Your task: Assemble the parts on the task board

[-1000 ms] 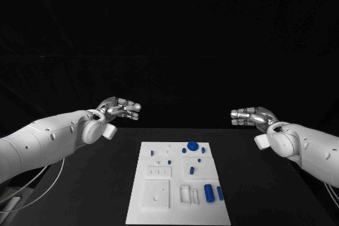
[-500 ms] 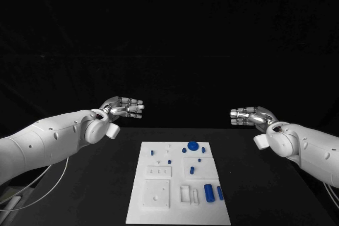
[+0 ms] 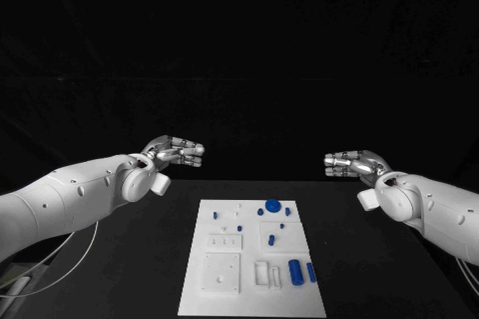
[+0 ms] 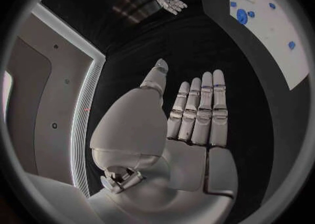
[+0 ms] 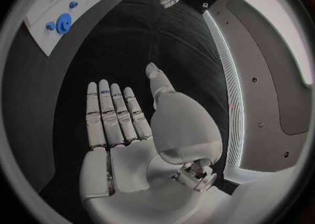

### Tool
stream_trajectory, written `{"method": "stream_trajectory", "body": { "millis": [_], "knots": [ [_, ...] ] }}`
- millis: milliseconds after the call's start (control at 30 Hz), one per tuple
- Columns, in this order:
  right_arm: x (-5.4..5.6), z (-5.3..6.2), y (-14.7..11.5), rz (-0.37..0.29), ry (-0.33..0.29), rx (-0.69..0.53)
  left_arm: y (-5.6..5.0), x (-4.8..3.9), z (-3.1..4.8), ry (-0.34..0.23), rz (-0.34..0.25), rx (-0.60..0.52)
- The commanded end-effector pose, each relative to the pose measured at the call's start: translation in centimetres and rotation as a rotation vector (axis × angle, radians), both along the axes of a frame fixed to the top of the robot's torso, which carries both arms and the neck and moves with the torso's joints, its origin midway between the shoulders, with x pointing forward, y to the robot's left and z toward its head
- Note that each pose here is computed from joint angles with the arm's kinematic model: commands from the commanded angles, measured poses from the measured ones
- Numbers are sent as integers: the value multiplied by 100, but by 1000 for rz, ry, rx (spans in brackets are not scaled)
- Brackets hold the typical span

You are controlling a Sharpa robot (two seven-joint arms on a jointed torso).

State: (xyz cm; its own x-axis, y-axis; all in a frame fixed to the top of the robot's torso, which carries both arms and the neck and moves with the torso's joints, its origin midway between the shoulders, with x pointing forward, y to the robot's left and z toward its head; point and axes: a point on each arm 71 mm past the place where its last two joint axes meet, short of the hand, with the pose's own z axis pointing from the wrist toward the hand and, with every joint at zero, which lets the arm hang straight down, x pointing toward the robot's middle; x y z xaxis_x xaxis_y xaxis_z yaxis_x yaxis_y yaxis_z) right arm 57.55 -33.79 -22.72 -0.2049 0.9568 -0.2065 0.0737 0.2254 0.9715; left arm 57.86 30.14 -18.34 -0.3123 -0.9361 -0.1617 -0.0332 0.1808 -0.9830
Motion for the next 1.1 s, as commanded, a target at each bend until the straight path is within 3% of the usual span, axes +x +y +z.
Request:
{"method": "stream_trajectory", "body": {
  "millis": [33, 533, 767, 1100],
  "knots": [
    [2, 5, 0, 6, -6, 9, 26, 14, 26, -19, 18, -2],
    [1, -3, -86, -8, -1, -1, 194, 36, 34, -23, 48, 13],
    [3, -4, -115, -17, -2, -4, 191, 37, 33, -21, 43, 8],
    [7, 3, -95, -29, -11, 8, 109, 28, 26, -15, 27, 0]
  ]
}}
